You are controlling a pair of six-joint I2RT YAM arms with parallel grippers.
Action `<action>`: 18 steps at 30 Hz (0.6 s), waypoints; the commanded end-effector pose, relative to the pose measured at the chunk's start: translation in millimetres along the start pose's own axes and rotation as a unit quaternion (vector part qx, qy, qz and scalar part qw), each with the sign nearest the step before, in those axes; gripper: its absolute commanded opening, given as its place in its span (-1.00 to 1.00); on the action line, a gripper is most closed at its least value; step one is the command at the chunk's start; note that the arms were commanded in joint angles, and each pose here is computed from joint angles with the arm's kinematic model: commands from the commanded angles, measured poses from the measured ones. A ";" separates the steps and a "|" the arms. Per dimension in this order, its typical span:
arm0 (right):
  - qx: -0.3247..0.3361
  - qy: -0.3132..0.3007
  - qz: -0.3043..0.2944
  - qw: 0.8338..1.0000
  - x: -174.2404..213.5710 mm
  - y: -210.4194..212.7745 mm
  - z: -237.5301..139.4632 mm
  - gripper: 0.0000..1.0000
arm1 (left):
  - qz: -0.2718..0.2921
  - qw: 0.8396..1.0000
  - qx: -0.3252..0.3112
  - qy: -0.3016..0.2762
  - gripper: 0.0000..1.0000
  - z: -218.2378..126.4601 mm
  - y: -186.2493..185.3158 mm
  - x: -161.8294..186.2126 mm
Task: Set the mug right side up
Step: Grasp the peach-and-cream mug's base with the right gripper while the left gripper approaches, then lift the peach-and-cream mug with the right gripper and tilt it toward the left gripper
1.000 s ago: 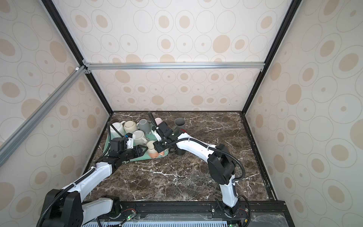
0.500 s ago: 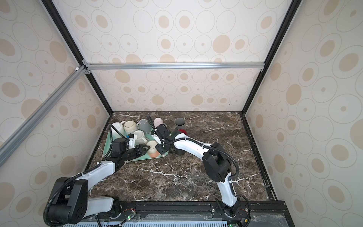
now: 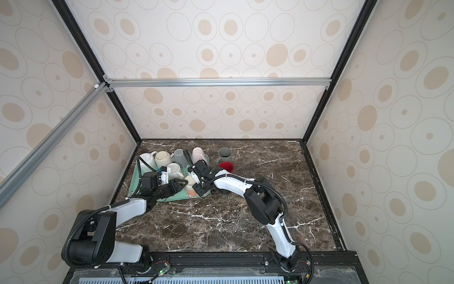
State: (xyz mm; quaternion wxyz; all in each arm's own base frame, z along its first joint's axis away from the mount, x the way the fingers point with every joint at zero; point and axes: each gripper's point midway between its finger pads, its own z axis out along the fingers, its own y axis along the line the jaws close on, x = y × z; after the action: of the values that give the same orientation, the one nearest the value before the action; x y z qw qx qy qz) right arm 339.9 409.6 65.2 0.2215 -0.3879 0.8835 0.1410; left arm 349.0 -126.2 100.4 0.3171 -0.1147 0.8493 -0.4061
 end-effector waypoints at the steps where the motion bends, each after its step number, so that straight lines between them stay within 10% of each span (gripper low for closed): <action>1: -0.002 -0.007 0.003 1.000 1.0 -0.8 12.6 0.01 | 0.010 0.999 0.031 -0.020 -0.09 -1.2 -19.3 -21.7; 18: 0.041 -0.045 -0.009 0.998 -7.6 -13.4 -14.3 -1.00 | 0.020 0.999 0.034 -0.037 -0.10 -11.3 -27.8 -30.6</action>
State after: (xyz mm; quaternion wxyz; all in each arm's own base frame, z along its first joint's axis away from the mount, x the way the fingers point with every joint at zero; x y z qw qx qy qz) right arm 348.4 400.7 53.8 0.2509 -0.3814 0.8822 0.1156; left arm 354.3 -124.9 112.4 0.3293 -0.1137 0.8405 -0.4149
